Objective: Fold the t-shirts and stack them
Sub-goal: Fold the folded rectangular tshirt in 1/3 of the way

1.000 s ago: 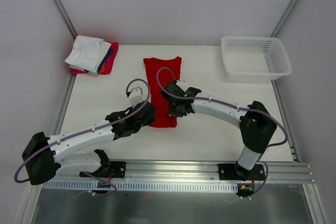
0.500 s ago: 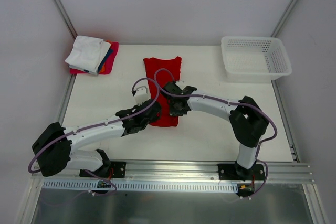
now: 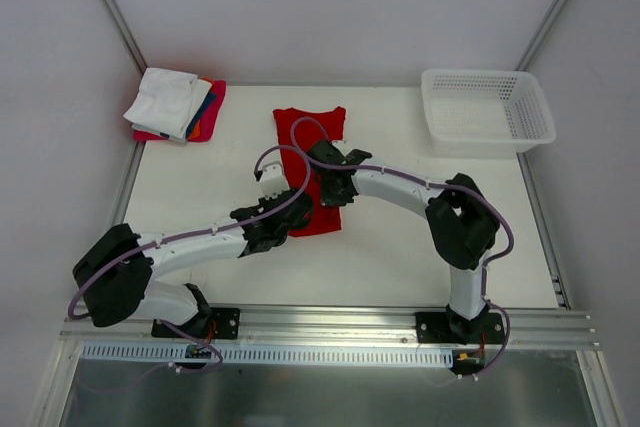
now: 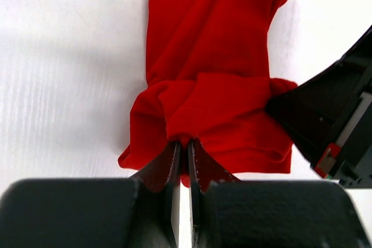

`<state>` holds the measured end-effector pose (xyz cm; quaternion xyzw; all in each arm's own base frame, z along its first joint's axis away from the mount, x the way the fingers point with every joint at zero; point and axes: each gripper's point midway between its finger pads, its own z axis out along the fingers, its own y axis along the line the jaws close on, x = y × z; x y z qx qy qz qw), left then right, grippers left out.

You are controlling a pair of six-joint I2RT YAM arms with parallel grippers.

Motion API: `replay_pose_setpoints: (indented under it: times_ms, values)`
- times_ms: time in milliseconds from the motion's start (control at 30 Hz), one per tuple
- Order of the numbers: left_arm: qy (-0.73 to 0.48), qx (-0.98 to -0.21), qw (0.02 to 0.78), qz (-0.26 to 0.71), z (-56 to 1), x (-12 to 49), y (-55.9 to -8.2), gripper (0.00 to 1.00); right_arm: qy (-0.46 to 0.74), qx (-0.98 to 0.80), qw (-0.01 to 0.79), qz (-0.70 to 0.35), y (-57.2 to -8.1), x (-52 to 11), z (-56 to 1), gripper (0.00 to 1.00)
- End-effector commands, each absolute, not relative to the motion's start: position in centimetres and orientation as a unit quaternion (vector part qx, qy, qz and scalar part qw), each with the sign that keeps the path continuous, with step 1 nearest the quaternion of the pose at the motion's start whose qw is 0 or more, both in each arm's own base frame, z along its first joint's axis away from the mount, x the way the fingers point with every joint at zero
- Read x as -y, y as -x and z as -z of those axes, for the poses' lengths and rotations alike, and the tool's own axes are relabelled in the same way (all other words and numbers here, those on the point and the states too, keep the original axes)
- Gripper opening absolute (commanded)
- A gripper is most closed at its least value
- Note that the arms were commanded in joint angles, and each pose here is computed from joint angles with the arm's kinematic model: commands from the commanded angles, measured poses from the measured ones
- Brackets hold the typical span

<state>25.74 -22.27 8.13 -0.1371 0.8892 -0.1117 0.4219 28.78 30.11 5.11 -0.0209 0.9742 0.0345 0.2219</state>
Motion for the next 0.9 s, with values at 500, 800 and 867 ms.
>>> replay_pose_setpoints:
  times_ms: [500,800,867]
  values:
    - [0.161,-0.852,0.493,0.073,-10.5,19.8,-30.5,0.00,0.022,-0.970,0.241,0.011,-33.9,-28.8,-6.7,0.00]
    - [0.140,-0.869,0.467,0.082,-7.8,20.5,-32.7,0.52,0.004,-0.971,0.238,0.022,-36.4,-27.3,-5.9,0.01]
    - [0.134,-0.873,0.460,0.096,-7.4,20.9,-32.8,0.99,0.003,-0.971,0.237,0.024,-36.5,-27.1,-5.8,0.25]
